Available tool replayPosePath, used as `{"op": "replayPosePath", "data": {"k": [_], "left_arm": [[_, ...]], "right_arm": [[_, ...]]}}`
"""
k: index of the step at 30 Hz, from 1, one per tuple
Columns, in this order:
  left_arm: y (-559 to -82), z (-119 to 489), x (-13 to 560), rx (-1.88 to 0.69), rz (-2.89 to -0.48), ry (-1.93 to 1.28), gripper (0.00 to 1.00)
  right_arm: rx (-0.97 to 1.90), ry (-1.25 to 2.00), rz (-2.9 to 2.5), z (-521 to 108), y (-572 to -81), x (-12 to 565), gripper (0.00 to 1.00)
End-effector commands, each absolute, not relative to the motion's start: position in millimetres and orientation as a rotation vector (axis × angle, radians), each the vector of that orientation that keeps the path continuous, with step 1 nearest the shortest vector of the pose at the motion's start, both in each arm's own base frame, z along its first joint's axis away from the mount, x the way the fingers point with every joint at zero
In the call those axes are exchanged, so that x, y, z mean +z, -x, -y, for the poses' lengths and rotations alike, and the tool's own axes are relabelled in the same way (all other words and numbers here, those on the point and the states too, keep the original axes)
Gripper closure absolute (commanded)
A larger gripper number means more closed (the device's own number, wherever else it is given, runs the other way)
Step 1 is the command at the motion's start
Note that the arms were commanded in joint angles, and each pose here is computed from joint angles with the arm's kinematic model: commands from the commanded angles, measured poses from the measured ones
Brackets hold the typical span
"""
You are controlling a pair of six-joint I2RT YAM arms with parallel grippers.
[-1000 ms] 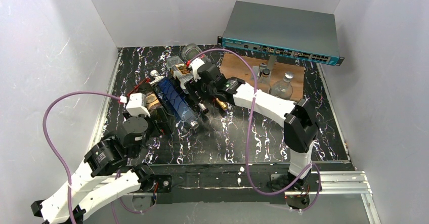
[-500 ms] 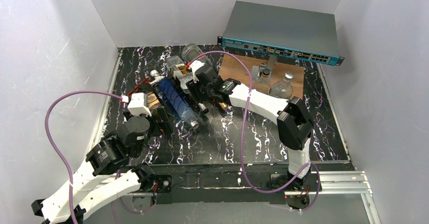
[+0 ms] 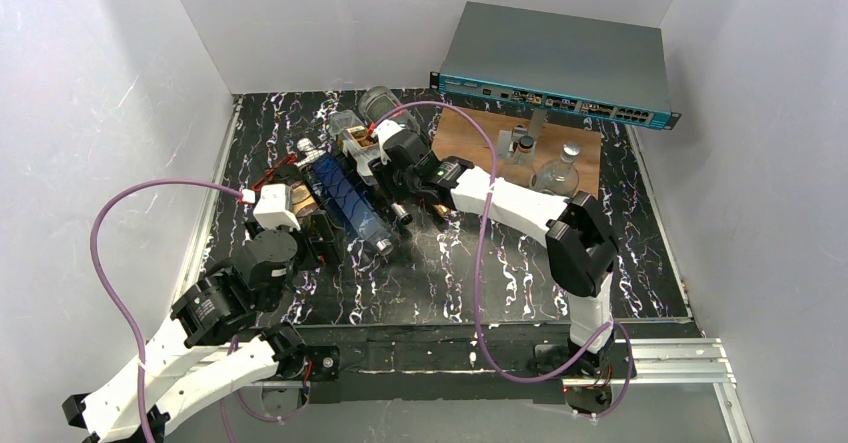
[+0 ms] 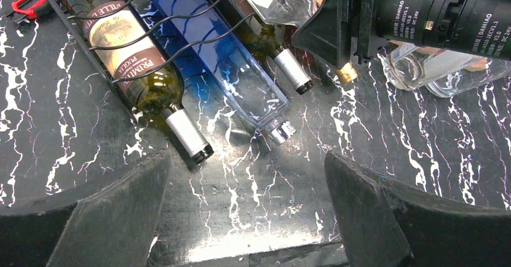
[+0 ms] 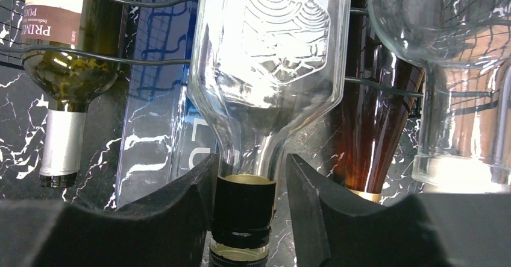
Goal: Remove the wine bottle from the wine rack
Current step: Pick up the wine bottle from the wine rack.
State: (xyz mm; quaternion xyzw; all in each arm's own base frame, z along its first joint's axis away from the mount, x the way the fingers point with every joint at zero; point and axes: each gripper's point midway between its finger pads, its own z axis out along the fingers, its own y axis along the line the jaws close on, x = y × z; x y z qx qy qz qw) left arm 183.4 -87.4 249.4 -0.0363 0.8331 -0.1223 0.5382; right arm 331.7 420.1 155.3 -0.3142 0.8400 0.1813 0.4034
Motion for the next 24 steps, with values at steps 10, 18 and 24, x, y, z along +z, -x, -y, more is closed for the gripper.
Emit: {"op": "replayPosePath", "data": {"k": [10,18,24], "left_arm": [[-188,86,250,-0.275,-1.971,0.108,0.02],[-187,90,248,-0.292,-1.980,0.103,0.02],[-187,91,247,-0.304,-1.984,0.112,0.02]], "right_arm": [[0.454,0.726,-2.029,-428,-348,191,0.82],[0.516,0.766,-1.972,-430,-339,221,0.99],[0.547,0.811,-1.929,-430,-332,238,0.99]]}}
